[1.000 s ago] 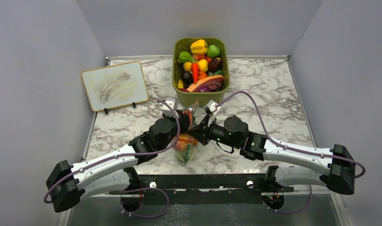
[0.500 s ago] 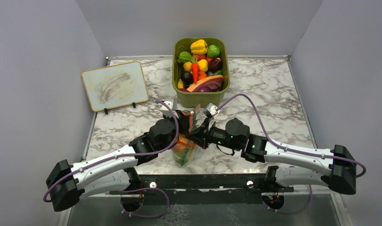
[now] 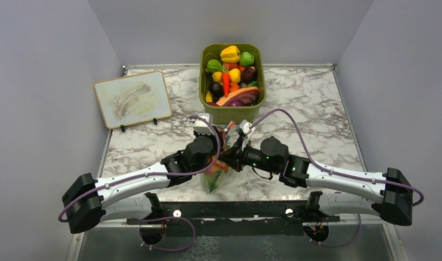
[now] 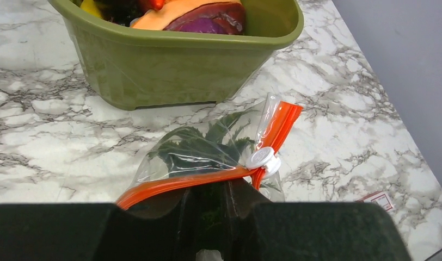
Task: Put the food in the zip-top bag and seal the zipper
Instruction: Adjust the zipper food storage bag at the center of the board.
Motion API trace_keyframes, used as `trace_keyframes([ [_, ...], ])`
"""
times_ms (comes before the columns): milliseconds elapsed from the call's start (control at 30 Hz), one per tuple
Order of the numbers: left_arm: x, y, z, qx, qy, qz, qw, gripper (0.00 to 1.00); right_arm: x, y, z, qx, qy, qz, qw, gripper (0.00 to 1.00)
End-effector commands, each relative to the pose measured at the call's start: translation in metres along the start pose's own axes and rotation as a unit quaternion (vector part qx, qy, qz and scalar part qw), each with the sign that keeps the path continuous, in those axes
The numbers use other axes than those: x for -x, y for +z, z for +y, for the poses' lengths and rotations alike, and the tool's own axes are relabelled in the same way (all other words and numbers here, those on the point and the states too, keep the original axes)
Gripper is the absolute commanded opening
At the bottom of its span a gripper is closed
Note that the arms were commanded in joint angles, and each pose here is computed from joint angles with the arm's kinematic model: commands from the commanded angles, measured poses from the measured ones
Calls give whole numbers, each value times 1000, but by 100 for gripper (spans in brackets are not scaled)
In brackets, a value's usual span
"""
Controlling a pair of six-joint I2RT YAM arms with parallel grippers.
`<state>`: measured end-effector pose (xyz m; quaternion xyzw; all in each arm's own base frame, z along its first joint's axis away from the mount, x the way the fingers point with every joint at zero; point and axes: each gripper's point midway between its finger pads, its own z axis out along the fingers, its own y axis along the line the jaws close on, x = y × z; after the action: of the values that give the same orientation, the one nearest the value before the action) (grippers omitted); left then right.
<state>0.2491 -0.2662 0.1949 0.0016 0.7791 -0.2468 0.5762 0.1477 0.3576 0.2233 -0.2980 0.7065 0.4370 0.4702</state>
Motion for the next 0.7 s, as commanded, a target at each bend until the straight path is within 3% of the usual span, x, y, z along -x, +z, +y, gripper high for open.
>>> trace_keyframes([
  [0, -2, -21, -11, -27, 49, 60, 997, 24, 30, -4, 24, 33, -4, -38, 999, 1],
  [233, 55, -73, -17, -83, 19, 39, 996, 40, 38, -16, 7, -23, -49, -12, 998, 1],
  [367, 75, -101, -13, -129, 54, 10, 990, 43, 48, -26, 6, -24, -91, -8, 996, 1],
  [500, 81, -114, -17, -196, 208, -20, 958, 43, 54, -38, 17, 20, -162, 0, 987, 1],
  [600, 76, -112, -5, -202, 357, -28, 912, 42, 53, -44, 18, 30, -199, 26, 979, 1],
  [667, 67, -109, 2, -210, 447, -22, 869, 42, 50, -47, 18, 34, -217, 44, 975, 1],
])
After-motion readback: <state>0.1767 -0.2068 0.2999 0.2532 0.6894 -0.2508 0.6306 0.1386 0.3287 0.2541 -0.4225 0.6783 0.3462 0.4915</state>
